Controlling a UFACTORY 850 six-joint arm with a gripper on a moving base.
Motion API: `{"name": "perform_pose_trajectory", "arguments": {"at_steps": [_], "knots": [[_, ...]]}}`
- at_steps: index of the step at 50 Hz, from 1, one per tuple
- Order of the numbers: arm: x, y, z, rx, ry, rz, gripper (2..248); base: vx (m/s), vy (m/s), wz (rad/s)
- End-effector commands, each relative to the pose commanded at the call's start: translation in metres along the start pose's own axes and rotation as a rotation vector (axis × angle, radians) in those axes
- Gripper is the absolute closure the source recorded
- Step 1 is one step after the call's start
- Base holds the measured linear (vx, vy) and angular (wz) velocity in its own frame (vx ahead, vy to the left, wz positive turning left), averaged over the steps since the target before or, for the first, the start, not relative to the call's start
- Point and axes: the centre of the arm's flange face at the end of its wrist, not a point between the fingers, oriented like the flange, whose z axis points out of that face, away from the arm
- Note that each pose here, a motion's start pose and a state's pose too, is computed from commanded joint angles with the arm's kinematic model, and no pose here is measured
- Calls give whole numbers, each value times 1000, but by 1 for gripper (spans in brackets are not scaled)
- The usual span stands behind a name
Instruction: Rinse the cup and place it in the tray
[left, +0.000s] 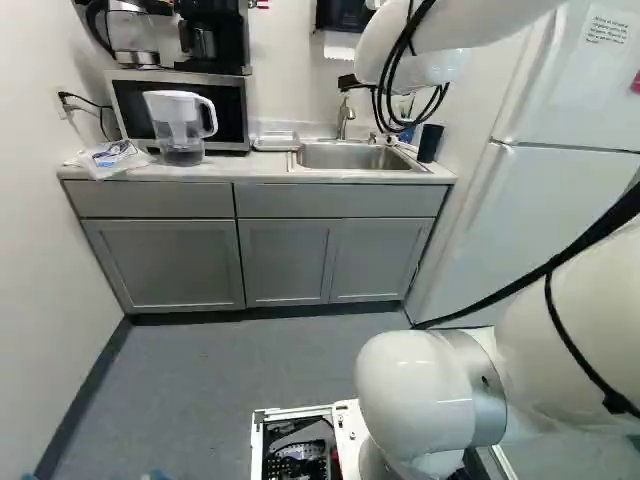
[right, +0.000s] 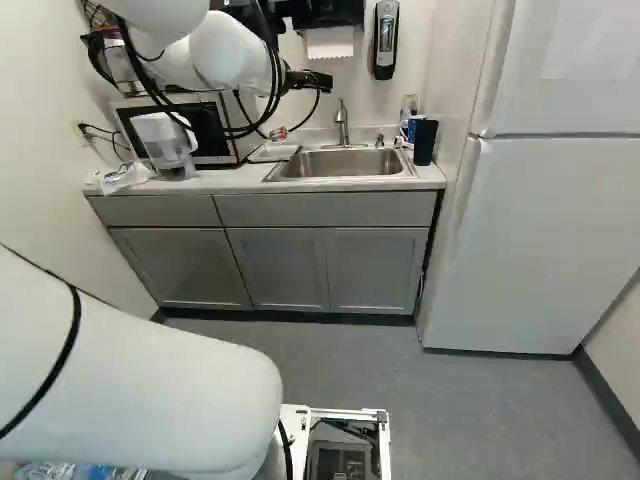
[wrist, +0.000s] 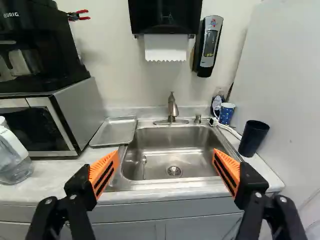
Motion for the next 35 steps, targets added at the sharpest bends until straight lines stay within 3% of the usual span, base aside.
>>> {"name": "perform_pose_trajectory", "arguments": {"at_steps": [18, 35], "knots": [[0, 0, 0, 0, 0, 0, 3, 7, 0, 0], [0, 0, 0, 0, 0, 0, 3, 86, -2, -7]]}}
